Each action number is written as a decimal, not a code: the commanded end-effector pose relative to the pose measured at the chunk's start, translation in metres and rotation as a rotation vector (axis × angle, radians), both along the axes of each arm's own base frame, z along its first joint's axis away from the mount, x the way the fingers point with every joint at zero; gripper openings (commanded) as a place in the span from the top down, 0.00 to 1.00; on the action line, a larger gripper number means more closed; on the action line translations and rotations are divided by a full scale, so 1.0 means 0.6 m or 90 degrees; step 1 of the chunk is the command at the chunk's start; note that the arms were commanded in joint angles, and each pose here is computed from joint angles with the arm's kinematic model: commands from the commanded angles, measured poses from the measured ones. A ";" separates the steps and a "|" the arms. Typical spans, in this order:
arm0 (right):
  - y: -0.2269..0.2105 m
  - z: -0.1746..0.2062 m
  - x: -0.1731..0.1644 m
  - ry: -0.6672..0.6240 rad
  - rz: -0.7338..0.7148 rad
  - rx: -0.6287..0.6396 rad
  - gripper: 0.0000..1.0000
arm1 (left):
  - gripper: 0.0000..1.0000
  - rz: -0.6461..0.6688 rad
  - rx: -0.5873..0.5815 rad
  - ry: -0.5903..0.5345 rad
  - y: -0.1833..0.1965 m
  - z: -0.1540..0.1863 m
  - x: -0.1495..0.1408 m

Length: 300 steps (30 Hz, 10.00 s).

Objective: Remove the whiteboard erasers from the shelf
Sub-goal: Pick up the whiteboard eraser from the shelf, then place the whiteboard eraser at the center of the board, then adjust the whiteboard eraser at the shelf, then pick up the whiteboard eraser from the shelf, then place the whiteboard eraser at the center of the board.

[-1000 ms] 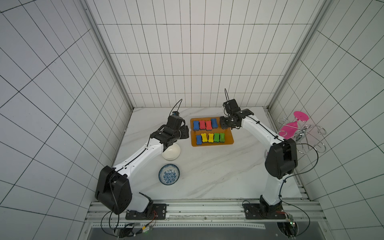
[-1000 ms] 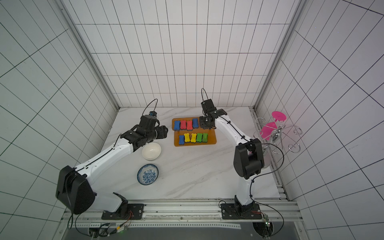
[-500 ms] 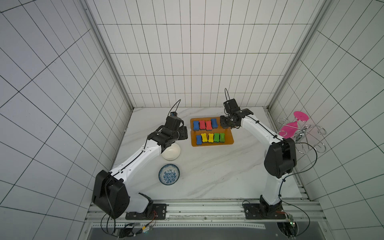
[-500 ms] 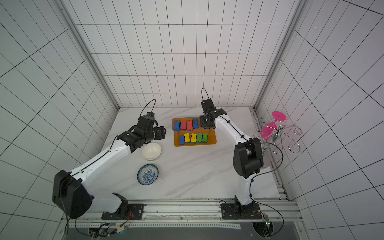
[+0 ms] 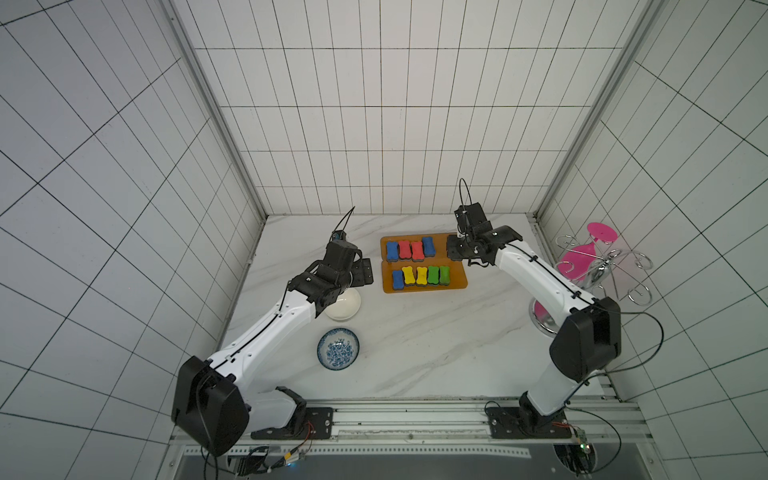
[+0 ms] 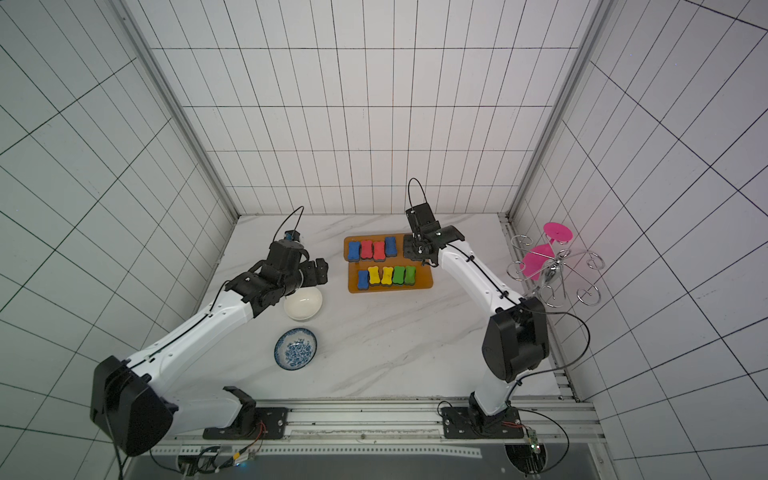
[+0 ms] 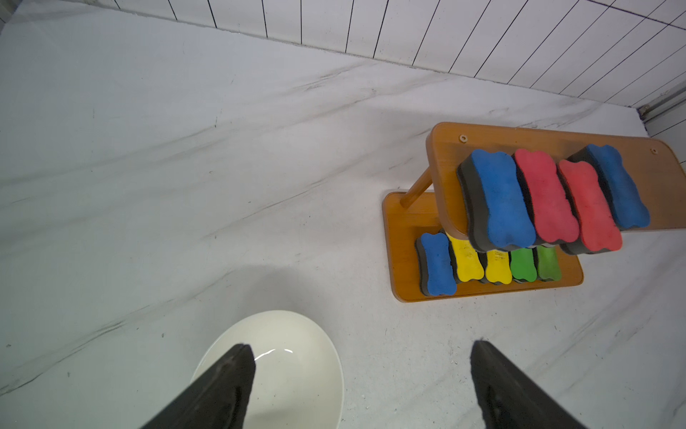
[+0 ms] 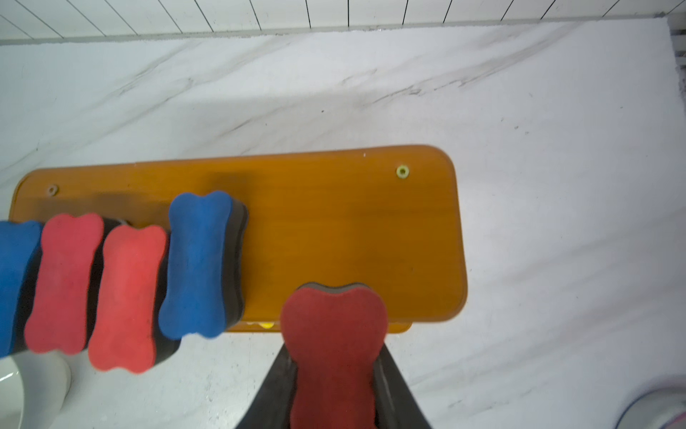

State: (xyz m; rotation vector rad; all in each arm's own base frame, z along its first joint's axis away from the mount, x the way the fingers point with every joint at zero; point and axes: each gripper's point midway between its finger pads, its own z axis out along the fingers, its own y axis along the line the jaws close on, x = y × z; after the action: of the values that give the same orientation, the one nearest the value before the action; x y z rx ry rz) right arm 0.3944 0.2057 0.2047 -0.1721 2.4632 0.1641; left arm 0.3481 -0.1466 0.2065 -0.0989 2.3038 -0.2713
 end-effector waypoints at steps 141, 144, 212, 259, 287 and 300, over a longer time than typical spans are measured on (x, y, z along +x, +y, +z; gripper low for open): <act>0.084 -0.045 0.083 0.010 0.123 -0.045 0.48 | 0.07 -0.063 -0.074 0.044 -0.075 -0.016 0.046; 0.069 -0.042 0.084 0.006 0.114 -0.054 0.48 | 0.07 -0.062 -0.075 0.042 -0.076 -0.014 0.045; 0.079 -0.090 0.086 0.075 -0.045 -0.040 0.90 | 0.07 -0.032 -0.065 0.051 -0.053 -0.010 0.034; 0.017 -0.268 -0.437 0.179 -0.012 -0.031 0.95 | 0.08 -0.059 -0.084 0.034 -0.038 0.002 -0.029; -0.029 -0.322 -0.497 0.220 -0.025 -0.099 0.78 | 0.08 -0.067 -0.088 0.041 -0.047 -0.001 -0.031; -0.027 -0.322 -0.503 0.220 -0.011 -0.105 0.74 | 0.07 -0.067 -0.089 0.045 -0.049 -0.003 -0.029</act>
State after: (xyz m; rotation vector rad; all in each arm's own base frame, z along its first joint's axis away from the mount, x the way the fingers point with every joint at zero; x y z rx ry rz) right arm 0.1019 0.2099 0.0209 -0.1869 2.7899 0.0835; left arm 0.3284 -0.1717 0.2035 -0.0703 2.3723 -0.4778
